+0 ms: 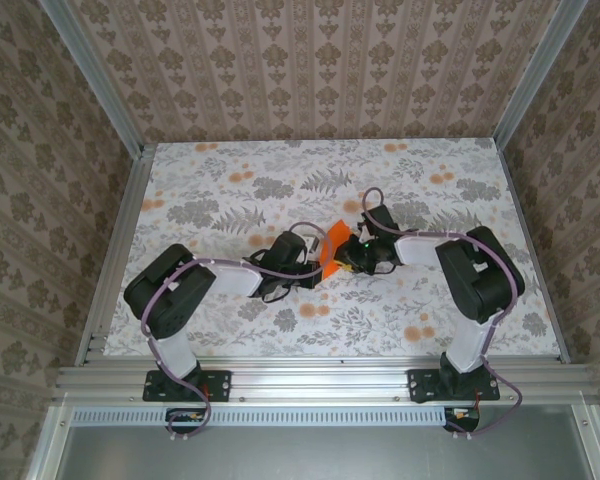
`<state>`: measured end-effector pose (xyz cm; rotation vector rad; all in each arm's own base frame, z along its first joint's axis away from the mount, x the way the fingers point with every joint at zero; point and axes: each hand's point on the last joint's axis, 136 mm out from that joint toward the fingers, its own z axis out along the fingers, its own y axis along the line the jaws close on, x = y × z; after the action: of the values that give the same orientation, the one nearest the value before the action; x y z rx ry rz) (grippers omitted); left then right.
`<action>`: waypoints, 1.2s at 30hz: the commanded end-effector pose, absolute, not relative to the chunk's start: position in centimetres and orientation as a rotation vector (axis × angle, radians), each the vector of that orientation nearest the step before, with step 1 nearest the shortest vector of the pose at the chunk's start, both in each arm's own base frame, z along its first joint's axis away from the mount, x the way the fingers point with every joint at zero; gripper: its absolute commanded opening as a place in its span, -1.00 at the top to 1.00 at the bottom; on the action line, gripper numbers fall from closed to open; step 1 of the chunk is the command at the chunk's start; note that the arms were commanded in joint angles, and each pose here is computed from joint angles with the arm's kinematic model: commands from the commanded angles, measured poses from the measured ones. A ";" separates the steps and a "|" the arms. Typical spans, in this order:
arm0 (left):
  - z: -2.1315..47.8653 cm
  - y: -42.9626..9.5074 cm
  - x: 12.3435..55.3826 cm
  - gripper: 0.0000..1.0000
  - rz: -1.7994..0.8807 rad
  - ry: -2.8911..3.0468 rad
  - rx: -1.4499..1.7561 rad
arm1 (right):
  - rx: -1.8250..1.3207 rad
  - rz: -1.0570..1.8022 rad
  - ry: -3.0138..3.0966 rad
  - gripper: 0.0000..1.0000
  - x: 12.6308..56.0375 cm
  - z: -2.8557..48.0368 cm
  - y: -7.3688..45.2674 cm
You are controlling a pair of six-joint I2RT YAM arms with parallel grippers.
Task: Fold a paper plane with a square sheet of paper (pick it up from the middle)
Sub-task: Fold the wing for the fifth time at the center of the table.
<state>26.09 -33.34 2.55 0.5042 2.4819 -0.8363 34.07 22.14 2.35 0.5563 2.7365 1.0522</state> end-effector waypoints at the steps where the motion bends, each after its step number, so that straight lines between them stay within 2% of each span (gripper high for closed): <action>1: 2.5 -32.0 26.2 0.95 -0.647 2.447 0.695 | 0.597 1.079 2.658 0.47 34.7 5.2 20.9; 5: 2.1 -31.6 26.5 0.97 -0.555 2.406 0.796 | 0.644 1.108 2.614 0.21 35.0 6.9 20.4; 12: 1.0 -31.6 26.6 0.99 -0.434 2.355 0.926 | 0.711 1.152 2.640 -0.03 35.5 7.4 21.2; 21: 0.3 -31.8 26.3 1.00 -0.372 2.339 0.999 | 0.640 1.169 2.704 -0.08 36.6 7.3 23.4; 28: 0.2 -31.8 26.1 1.00 -0.352 2.336 1.007 | 0.606 1.124 2.793 0.03 36.4 6.1 24.8; 36: 0.1 -31.6 26.3 0.99 -0.325 2.344 0.989 | 0.583 1.001 2.824 0.49 35.7 5.7 23.7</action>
<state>26.97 -33.01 2.27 0.9385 2.2705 -0.4208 36.12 24.36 5.52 0.5894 2.7989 1.0777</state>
